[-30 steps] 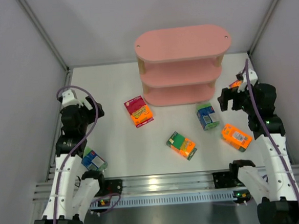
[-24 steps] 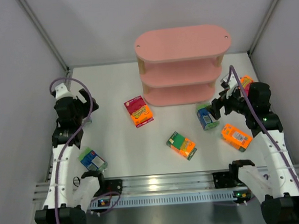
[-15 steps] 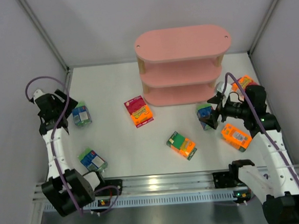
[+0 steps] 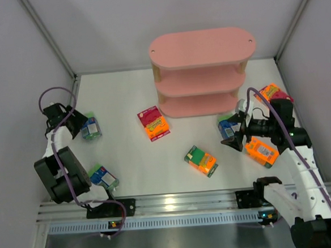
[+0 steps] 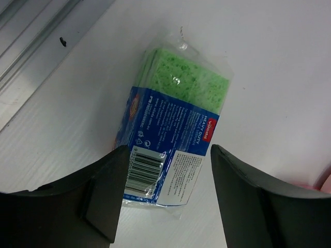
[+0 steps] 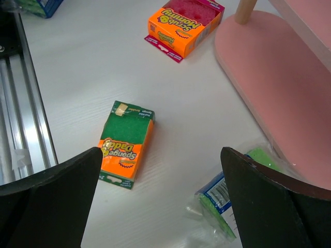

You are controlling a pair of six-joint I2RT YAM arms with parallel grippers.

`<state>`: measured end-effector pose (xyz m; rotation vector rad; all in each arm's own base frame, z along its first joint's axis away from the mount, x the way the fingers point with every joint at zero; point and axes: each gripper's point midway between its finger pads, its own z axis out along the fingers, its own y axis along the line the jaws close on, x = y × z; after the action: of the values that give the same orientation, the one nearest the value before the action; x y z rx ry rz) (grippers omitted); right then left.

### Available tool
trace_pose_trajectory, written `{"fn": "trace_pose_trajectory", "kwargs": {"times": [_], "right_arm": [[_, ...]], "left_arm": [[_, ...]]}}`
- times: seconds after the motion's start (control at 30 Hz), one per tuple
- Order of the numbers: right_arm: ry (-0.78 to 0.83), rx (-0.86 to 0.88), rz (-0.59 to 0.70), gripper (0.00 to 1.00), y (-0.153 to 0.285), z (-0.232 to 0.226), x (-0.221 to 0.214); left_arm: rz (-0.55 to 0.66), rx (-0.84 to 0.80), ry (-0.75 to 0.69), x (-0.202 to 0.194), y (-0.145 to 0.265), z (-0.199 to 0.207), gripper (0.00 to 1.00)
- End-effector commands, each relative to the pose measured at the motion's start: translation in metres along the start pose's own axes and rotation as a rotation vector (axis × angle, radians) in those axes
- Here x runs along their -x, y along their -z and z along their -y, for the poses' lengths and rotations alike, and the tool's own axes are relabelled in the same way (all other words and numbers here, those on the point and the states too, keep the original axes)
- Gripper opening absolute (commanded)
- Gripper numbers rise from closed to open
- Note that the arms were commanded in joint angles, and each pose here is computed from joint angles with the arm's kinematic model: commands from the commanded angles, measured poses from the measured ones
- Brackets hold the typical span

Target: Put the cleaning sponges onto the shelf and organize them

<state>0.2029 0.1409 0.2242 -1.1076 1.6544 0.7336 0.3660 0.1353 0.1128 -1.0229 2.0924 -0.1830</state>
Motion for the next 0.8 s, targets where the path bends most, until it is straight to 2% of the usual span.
{"fn": "trace_pose_trajectory", "kwargs": {"times": [0.0,0.03,0.13,0.33,0.43,0.57,0.6,0.67,0.7,0.77], "right_arm": [[0.103,0.052,0.036,0.99,0.004,-0.010,0.018],[0.101,0.056,0.031,0.99,0.003,-0.010,0.016],[0.098,0.065,0.021,0.99,0.003,-0.011,0.013],[0.100,0.071,0.024,0.99,0.003,-0.013,0.013],[0.092,0.074,0.020,1.00,0.002,-0.012,0.012],[0.090,0.076,0.020,1.00,0.001,-0.011,0.011],[0.088,0.077,0.019,1.00,0.001,-0.011,0.011],[0.083,0.077,0.019,1.00,0.001,-0.011,0.011],[0.083,0.078,0.020,1.00,0.001,-0.011,0.011],[0.080,0.078,0.021,0.99,0.001,-0.011,0.011]], "left_arm": [[-0.004,-0.068,-0.077,0.006,-0.013,0.008,0.69],[-0.056,-0.080,-0.079,-0.002,-0.023,0.007,0.67],[-0.112,-0.056,-0.093,-0.015,-0.036,-0.004,0.63],[-0.154,-0.025,-0.122,-0.029,-0.046,-0.018,0.63],[-0.175,-0.057,-0.138,-0.033,-0.046,-0.015,0.59],[-0.195,-0.079,-0.141,-0.040,-0.045,-0.013,0.41],[-0.204,-0.098,-0.146,-0.042,-0.045,-0.010,0.32],[-0.214,-0.110,-0.143,-0.044,-0.045,-0.009,0.23],[-0.220,-0.133,-0.136,-0.044,-0.044,-0.004,0.14],[-0.224,-0.159,-0.126,-0.044,-0.042,0.001,0.07]]}}
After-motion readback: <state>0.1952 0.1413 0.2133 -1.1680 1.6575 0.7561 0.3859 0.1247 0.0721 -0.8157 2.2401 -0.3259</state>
